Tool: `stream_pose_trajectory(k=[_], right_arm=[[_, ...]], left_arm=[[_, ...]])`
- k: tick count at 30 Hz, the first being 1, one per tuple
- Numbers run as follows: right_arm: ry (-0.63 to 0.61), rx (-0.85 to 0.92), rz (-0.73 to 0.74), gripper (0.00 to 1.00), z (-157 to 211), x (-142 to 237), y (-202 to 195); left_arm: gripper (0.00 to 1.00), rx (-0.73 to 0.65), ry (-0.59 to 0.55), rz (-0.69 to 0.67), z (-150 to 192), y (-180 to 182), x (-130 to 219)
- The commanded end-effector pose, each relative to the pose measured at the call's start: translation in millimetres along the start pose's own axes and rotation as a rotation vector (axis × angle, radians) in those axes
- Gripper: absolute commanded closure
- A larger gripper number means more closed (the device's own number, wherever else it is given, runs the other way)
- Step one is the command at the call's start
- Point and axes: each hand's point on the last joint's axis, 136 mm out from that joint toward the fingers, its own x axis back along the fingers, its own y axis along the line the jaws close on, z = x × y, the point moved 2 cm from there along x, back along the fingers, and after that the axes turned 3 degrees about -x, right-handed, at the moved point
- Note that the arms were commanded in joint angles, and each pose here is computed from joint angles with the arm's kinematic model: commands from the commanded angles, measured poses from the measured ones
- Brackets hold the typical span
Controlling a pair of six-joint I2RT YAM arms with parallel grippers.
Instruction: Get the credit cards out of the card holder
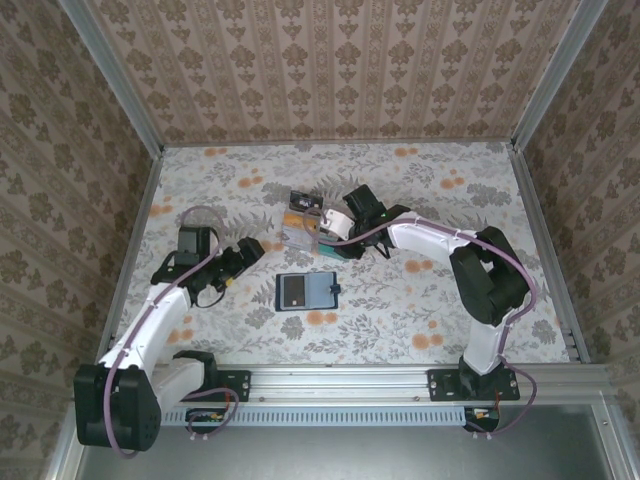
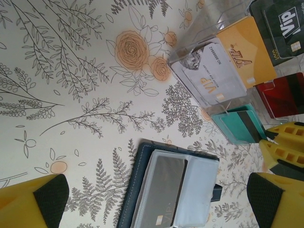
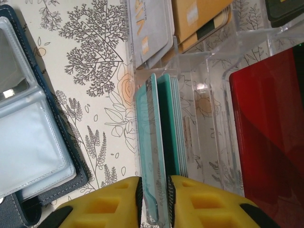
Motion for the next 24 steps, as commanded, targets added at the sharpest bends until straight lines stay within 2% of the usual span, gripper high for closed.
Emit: stream_pose_trajectory(k=[1,6,9,13,15,24], right_arm=[[-0.047,-0.039,0.038,0.74,-16.6,23.3,-7.1],[-0.079,-0.121,0.063,0.71,-25.5,44.8,-4.7],[-0.114,-0.206,0.095,0.65,-31.2,56.0,3.3],[-0.172,-0.381,0.105,0.60,-39.7,70.4,28.8],[-0.183,-0.447,0.033,0.57,-42.0,73.5,54.0],[0.000,-0.731,-0.049,0.54,-28.4,29.0,130.0]], left_arm=[[0.00,0.002,-0.018,0.052,-5.2,-10.1,4.3],[0.00,0.008,-0.008,0.052,-1.8,-8.1,3.3],[0.00,0.009,0.005,0.051,3.0,-6.4,2.6],[0.00,0.001,0.032,0.035,14.2,-0.2,1.0],[0.00,0.000,0.043,0.029,20.0,3.1,0.1],[0.00,-0.005,0.072,0.025,38.5,11.6,-8.7]])
